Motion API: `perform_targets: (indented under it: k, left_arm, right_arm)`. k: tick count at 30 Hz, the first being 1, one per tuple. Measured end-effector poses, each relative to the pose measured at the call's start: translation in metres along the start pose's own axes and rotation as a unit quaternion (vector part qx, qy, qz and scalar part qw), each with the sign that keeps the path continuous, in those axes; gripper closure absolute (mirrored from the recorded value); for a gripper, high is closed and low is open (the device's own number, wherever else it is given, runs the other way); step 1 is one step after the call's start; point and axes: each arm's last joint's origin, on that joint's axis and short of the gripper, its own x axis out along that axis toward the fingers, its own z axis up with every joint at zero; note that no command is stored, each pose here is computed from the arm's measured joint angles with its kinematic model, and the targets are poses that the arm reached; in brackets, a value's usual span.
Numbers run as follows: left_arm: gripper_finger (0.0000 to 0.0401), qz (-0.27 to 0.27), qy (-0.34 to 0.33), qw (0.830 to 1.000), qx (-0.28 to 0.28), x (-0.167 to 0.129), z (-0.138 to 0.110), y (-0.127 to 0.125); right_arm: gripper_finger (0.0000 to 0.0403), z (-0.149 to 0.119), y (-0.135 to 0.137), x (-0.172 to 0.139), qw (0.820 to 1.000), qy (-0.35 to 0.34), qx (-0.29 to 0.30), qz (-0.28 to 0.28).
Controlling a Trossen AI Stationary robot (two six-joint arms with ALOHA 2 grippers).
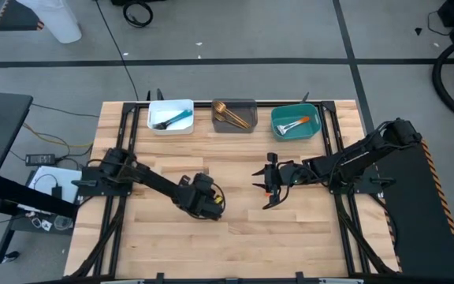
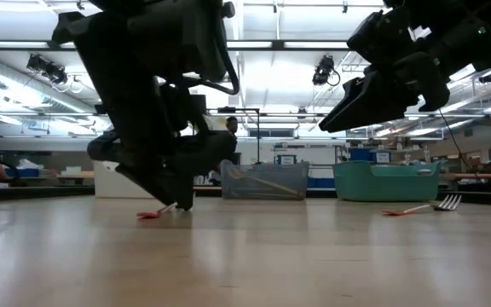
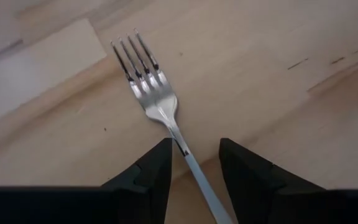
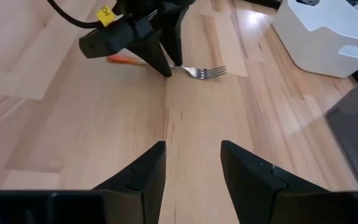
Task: Sort silverware by color (type)
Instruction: Put the right orange fork into the green bin
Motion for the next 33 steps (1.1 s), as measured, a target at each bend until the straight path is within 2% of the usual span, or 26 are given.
perform_targets:
  k: [4, 10, 13, 20, 26, 30, 33]
  left_arm:
    - [0.0258, -0.006, 0.027, 0.999, -0.024, 0.000, -0.002, 0.001]
    - [0.0269, -0.006, 0.041, 0.999, -0.012, 0.002, -0.001, 0.001]
    - [0.0295, -0.008, 0.042, 0.999, 0.006, 0.002, -0.001, 0.001]
    - [0.0386, -0.017, 0.038, 0.998, 0.044, 0.002, -0.002, -0.001]
    - [0.0384, -0.022, 0.011, 0.996, 0.087, 0.000, 0.003, -0.006]
    - [0.0388, -0.048, 0.005, 0.992, 0.118, -0.002, 0.018, -0.018]
    - [0.0389, -0.072, -0.018, 0.985, 0.156, -0.003, 0.031, -0.026]
  right_arm:
    - [0.0239, 0.000, 0.001, 0.000, 1.000, -0.002, 0.000, 0.009]
    - [0.0239, 0.000, 0.001, 0.000, 1.000, -0.003, 0.000, 0.013]
    - [0.0239, 0.001, 0.003, -0.001, 1.000, -0.004, -0.002, 0.020]
    - [0.0239, 0.001, 0.006, -0.002, 1.000, -0.005, -0.007, 0.026]
    - [0.0239, -0.002, 0.007, -0.002, 0.999, 0.009, -0.031, 0.031]
    - [0.0240, -0.003, 0.008, -0.002, 0.998, 0.012, -0.048, 0.031]
    - [0.0243, -0.006, 0.011, -0.003, 0.997, 0.028, -0.074, 0.010]
